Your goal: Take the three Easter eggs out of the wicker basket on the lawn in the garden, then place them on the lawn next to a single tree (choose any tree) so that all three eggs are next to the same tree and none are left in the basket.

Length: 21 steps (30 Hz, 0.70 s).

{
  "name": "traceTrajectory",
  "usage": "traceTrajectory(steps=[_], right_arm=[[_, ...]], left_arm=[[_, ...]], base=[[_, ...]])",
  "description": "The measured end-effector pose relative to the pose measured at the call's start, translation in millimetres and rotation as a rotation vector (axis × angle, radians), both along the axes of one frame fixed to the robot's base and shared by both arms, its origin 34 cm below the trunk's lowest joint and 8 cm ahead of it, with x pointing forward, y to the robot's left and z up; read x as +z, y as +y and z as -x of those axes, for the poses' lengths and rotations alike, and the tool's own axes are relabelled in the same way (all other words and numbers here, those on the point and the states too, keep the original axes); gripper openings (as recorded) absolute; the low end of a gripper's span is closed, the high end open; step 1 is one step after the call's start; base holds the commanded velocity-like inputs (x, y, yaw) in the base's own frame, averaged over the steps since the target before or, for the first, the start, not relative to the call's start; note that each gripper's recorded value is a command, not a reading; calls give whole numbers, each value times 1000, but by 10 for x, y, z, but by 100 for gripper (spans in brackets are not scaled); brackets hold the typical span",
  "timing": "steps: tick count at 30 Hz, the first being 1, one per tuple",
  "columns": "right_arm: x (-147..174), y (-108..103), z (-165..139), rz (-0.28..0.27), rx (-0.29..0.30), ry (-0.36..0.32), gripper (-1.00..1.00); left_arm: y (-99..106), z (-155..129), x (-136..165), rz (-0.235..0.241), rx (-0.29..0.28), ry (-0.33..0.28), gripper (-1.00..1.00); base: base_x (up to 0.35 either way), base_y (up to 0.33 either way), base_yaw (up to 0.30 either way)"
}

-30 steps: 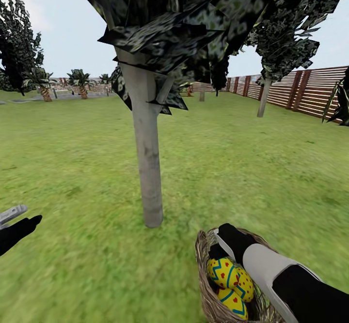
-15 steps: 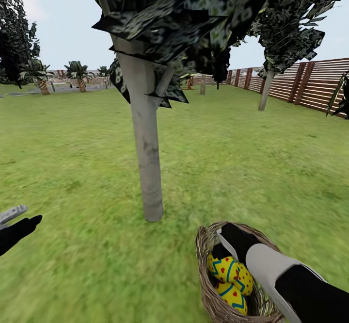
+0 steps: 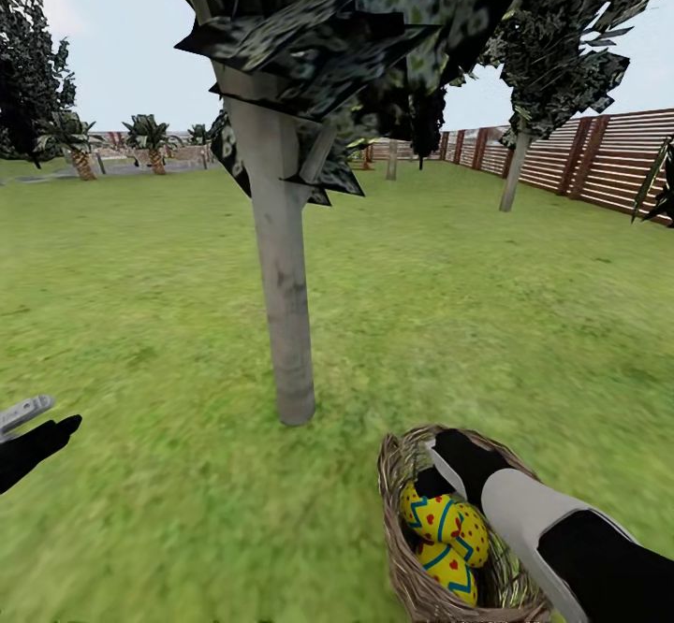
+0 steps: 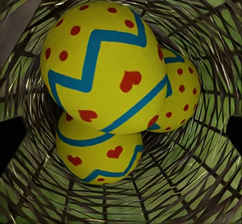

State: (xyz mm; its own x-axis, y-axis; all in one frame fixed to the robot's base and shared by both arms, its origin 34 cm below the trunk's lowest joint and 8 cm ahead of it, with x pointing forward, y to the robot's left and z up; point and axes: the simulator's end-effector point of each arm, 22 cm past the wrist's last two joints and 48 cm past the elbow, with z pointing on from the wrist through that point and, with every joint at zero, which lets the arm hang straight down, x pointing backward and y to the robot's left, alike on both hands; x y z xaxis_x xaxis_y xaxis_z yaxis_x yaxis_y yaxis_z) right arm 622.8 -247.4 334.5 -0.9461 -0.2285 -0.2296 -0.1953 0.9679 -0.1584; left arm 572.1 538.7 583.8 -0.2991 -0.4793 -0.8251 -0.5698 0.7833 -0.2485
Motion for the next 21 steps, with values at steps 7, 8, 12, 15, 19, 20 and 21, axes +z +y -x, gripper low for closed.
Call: traceTrajectory(steps=[7,8,12,15,19,20,21], right_arm=[[-156,20,46,-8,-6,29,100],[-155,20,46,-8,-6,29,100],[-154,20,44,-9,-8,28,100],[-176,15,51,-10,-9,33,100],[-264,18,79,-19,-18,49,100],[-287,21,86,-22,-22,53,100],[-287,27,86,-29,-29,53,100]], left_arm=[[0,-20,-148,0,0,29,100],[0,-20,-148,0,0,29,100],[0,-20,-148,0,0,29,100],[0,-23,-169,0,0,33,100],[0,-32,-254,0,0,49,100],[0,-34,-275,0,0,53,100],[0,-34,-275,0,0,53,100]], base=[[0,0,0],[0,0,0],[0,0,0],[0,0,0],[0,0,0],[0,0,0],[0,0,0]])
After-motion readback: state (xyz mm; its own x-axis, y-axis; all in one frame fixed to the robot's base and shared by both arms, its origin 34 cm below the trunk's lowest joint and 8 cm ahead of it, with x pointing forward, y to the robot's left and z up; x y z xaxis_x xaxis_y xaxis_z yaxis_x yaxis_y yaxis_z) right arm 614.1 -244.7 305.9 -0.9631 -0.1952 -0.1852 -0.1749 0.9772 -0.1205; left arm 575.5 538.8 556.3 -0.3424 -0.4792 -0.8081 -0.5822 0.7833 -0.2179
